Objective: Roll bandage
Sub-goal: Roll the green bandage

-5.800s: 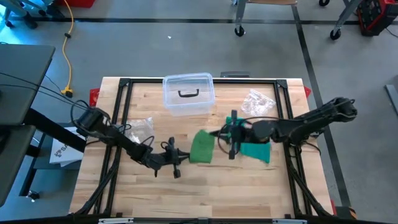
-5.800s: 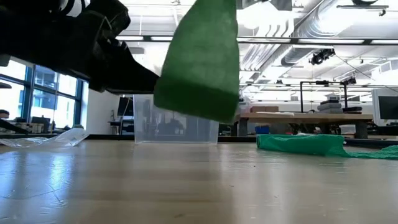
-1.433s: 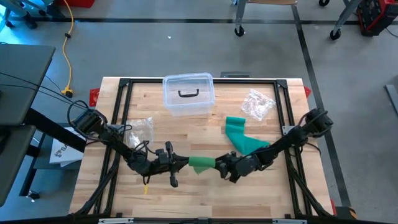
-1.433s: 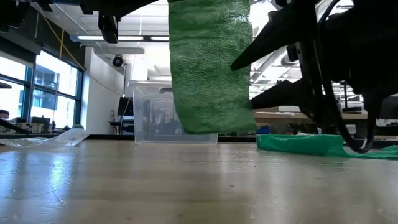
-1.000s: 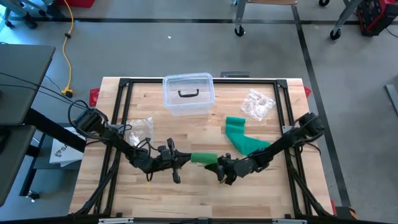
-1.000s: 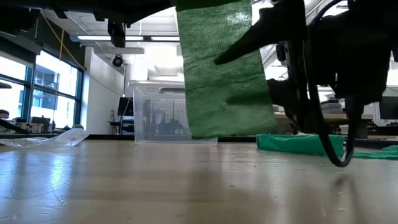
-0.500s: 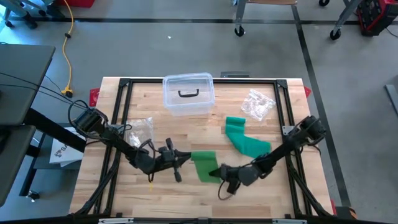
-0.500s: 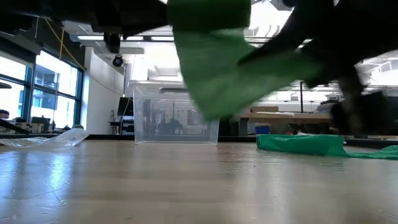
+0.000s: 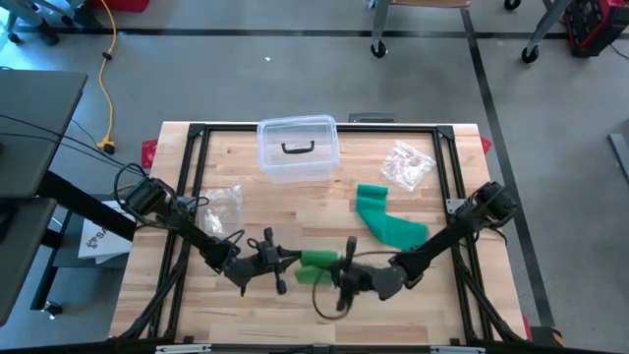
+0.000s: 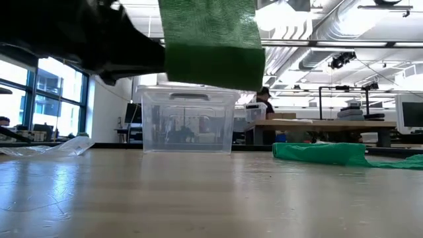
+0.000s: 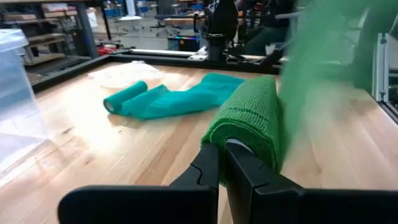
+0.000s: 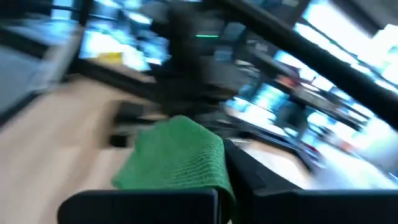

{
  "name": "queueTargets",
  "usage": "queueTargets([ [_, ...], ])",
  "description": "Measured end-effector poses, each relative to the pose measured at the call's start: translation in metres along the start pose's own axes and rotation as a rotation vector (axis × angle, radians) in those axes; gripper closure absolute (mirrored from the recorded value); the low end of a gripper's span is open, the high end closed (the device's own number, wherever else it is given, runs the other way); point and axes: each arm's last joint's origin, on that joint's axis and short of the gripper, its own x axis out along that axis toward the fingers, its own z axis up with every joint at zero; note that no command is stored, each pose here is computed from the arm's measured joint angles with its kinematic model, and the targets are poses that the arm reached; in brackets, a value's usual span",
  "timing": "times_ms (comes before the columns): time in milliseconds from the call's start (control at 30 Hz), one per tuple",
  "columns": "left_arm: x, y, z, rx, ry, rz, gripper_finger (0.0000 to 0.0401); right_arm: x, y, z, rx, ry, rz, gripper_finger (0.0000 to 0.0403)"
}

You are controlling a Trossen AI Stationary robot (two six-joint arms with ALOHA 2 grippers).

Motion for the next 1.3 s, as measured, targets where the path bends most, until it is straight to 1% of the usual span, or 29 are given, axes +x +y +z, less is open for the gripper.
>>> queueTargets([
  [100, -0.007, -0.005, -0.005, -0.007, -0.004, 0.017, 0.04, 0.005, -0.016, 0.01, 0.08, 0.009, -0.103, 0.0402],
  [167, -0.01, -0.008, -0.008, -0.025, -0.001, 0.013, 0.04, 0.009, -0.027, 0.013, 0.162, 0.012, -0.13, 0.0402],
  [267, -0.011, -0.011, -0.015, -0.038, 0.011, 0.005, 0.0401, 0.02, -0.04, 0.003, 0.242, 0.076, -0.156, 0.0402],
  [333, -0.012, -0.011, -0.019, -0.033, 0.022, -0.001, 0.0401, 0.027, -0.045, -0.009, 0.291, 0.135, -0.139, 0.0403],
  [467, -0.012, -0.012, -0.02, -0.033, 0.028, -0.015, 0.0401, 0.041, -0.055, -0.032, 0.43, 0.256, -0.046, 0.0403],
  [567, -0.011, -0.011, -0.02, -0.036, 0.024, -0.005, 0.0401, 0.047, -0.061, -0.038, 0.492, 0.288, -0.003, 0.0403],
  [700, -0.009, -0.011, -0.019, -0.042, 0.023, -0.022, 0.0401, 0.051, -0.07, -0.04, 0.532, 0.295, -0.042, 0.0403],
  [800, -0.011, -0.014, -0.014, -0.038, -0.01, -0.053, 0.0401, 0.056, -0.079, -0.049, 0.583, 0.348, -0.073, 0.0403],
  [933, -0.017, -0.019, -0.008, -0.016, -0.057, -0.084, 0.0401, 0.054, -0.08, -0.06, 0.573, 0.448, -0.052, 0.0403],
  [1033, -0.019, -0.02, -0.007, -0.002, -0.069, -0.064, 0.0401, 0.051, -0.077, -0.061, 0.56, 0.468, -0.041, 0.0402],
  [1100, -0.02, -0.02, -0.007, -0.003, -0.071, -0.056, 0.0401, 0.05, -0.074, -0.06, 0.556, 0.478, -0.014, 0.0395],
  [1167, -0.021, -0.021, -0.007, -0.01, -0.072, -0.059, 0.0401, 0.049, -0.072, -0.06, 0.556, 0.484, 0.017, 0.0376],
  [1233, -0.021, -0.021, -0.007, -0.02, -0.072, -0.059, 0.0401, 0.048, -0.07, -0.06, 0.545, 0.49, 0.047, 0.0347],
  [1300, -0.021, -0.021, -0.007, -0.021, -0.073, -0.06, 0.0401, 0.046, -0.071, -0.06, 0.506, 0.508, 0.065, 0.0313],
])
